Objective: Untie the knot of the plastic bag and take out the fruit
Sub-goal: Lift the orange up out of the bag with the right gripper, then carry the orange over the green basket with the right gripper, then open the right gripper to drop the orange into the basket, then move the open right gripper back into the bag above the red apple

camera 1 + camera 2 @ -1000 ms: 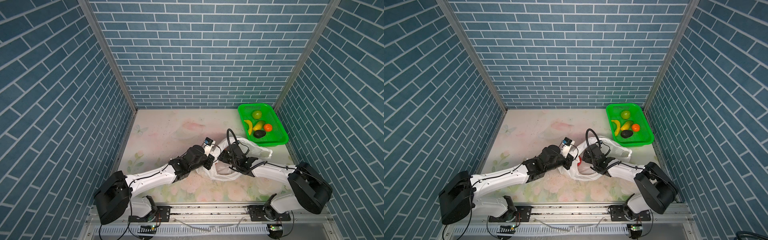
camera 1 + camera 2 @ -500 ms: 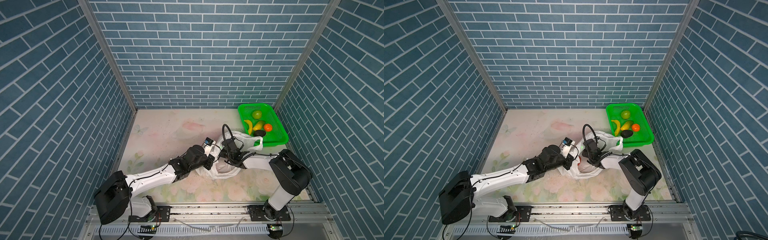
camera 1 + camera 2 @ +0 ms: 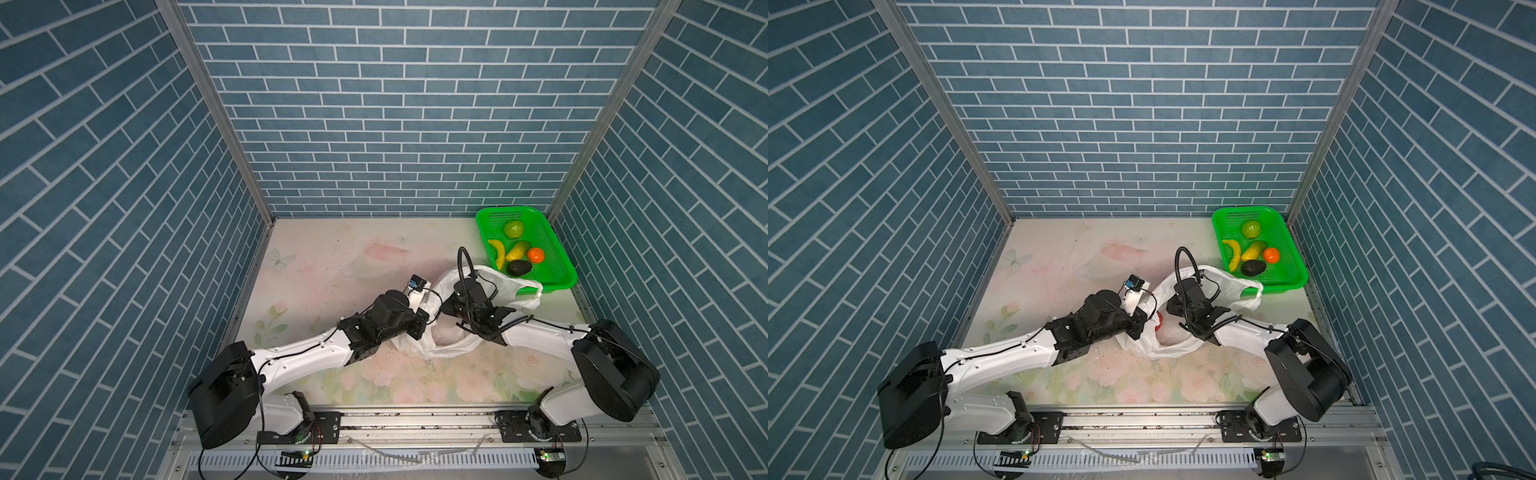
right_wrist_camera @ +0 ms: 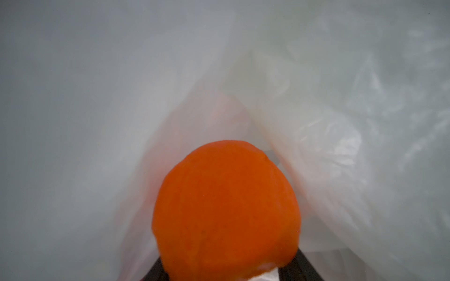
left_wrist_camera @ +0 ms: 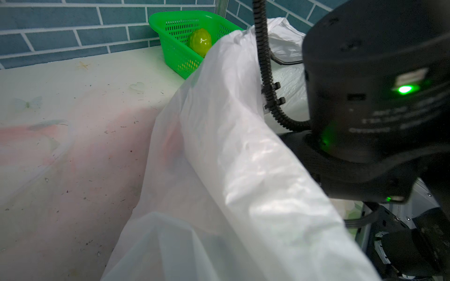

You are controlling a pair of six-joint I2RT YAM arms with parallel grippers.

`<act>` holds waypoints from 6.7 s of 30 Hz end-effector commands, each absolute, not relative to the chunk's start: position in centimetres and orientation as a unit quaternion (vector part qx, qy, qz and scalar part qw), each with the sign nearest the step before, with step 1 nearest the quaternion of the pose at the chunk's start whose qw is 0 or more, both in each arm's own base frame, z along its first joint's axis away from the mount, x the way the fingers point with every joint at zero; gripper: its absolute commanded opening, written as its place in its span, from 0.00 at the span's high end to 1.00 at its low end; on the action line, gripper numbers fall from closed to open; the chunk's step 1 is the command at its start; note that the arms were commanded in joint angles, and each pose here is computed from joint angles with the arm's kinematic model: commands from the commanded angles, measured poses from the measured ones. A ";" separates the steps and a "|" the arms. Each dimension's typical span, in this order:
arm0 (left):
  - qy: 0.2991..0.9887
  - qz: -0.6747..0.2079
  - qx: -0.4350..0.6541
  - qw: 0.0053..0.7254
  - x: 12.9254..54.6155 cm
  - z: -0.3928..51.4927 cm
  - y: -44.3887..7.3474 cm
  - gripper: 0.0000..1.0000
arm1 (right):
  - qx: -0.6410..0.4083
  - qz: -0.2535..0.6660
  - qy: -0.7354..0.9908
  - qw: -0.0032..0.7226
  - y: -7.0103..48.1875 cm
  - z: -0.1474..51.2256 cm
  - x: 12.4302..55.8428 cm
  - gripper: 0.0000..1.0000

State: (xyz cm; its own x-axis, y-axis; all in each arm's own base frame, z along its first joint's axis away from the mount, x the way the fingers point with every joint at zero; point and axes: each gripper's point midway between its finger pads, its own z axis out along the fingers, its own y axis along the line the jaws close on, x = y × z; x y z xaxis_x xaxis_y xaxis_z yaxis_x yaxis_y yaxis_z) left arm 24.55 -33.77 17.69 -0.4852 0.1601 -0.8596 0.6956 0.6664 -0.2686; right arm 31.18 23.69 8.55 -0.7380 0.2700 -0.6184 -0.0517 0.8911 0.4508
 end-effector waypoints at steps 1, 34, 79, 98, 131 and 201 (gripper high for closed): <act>0.805 -0.298 0.255 0.445 25.5 18.3 -33.7 1.00 | 0.029 0.221 0.922 0.317 23.7 7.4 28.2 0.62; 0.813 -0.274 0.255 0.447 25.8 17.9 -33.2 1.00 | -0.067 0.216 0.960 0.165 23.7 4.6 19.7 0.53; 0.821 -0.239 0.263 0.446 25.6 17.3 -33.3 1.00 | -0.050 0.199 0.963 0.177 24.6 9.6 19.8 0.48; 0.832 -0.196 0.250 0.454 26.1 17.0 -31.5 1.00 | -0.083 0.253 0.932 0.245 22.7 24.4 18.4 0.48; 0.813 -0.232 0.291 0.447 24.1 17.8 -31.7 1.00 | 0.210 0.159 0.893 0.365 0.6 17.1 50.3 0.45; 0.800 -0.271 0.307 0.438 23.5 19.1 -32.4 1.00 | -0.151 0.228 0.911 0.308 23.2 22.9 18.0 0.22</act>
State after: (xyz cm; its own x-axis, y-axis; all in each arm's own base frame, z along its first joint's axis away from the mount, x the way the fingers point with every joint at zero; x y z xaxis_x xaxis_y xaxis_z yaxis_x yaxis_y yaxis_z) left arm 23.28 -32.22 18.23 -0.4381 0.2611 -0.8602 0.7240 0.6697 -0.1654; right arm 17.68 23.32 24.77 -0.7579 -0.1516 -0.6345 -0.4586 0.8156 0.3529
